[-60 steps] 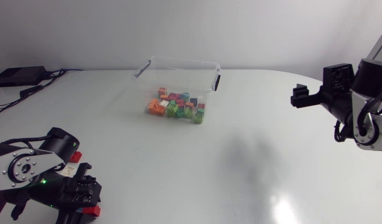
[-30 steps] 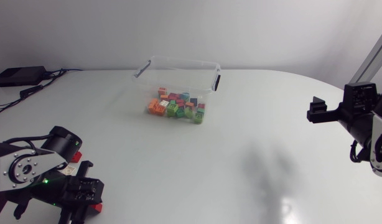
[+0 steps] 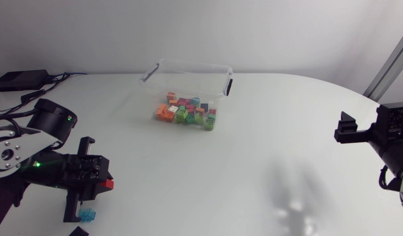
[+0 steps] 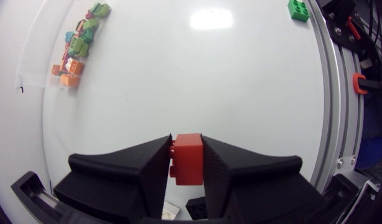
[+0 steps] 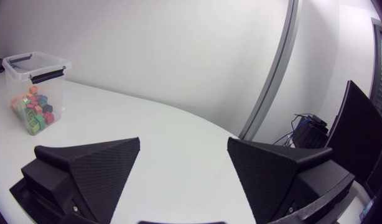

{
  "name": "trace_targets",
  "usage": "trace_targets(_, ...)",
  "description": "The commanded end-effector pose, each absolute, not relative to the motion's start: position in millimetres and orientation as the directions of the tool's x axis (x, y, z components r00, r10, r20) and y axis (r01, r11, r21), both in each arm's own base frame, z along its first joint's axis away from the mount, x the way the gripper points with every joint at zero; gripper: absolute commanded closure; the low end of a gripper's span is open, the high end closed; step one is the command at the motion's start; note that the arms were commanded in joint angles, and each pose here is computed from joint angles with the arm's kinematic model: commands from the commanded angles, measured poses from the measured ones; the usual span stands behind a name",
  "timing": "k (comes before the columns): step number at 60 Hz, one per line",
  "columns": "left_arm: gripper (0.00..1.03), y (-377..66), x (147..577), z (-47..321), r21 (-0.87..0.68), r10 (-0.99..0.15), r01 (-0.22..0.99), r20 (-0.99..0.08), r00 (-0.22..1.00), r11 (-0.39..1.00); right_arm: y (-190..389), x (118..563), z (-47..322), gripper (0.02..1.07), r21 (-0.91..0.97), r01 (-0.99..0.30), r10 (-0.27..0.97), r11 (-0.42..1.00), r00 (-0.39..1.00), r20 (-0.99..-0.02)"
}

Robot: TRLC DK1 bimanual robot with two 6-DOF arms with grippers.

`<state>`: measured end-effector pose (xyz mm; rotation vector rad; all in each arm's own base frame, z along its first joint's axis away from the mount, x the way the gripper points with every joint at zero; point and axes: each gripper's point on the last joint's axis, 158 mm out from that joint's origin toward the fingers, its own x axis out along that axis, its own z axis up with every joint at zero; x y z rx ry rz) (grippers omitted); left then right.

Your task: Place the duplo bricks in the container

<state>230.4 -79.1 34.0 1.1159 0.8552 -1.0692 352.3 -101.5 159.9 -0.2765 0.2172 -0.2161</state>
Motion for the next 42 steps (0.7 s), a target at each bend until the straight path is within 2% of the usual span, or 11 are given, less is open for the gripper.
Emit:
trace_targets(1,0.96,-85.1,236.0,46.4,0.291,-0.247,0.952,-0.919,0.307,0.098,-99.8,343.7,156.5,0.06,-0.308,0.179,-0.240,0.934,0.955,-0.174)
trace_targets(24,0.96,-104.7,254.0,78.8,0.357,-0.293,0.924,-0.877,0.382,0.136,-87.6,324.1,157.0,0.06,-0.396,0.182,-0.256,0.900,0.956,-0.142)
trace_targets(28,0.96,-113.5,260.3,90.2,0.373,-0.309,0.917,-0.863,0.399,0.141,-82.0,318.2,162.0,0.06,-0.369,0.179,-0.237,0.912,0.964,-0.118)
trace_targets(34,0.96,-129.6,276.2,111.7,0.402,-0.338,0.901,-0.835,0.433,0.161,-88.1,302.0,169.1,0.06,-0.268,0.264,-0.289,0.927,0.955,-0.060)
trace_targets(42,0.96,-151.1,297.9,136.1,0.432,-0.378,0.880,-0.795,0.475,0.198,-85.5,287.2,177.3,0.06,-0.168,0.293,-0.297,0.941,0.955,0.004)
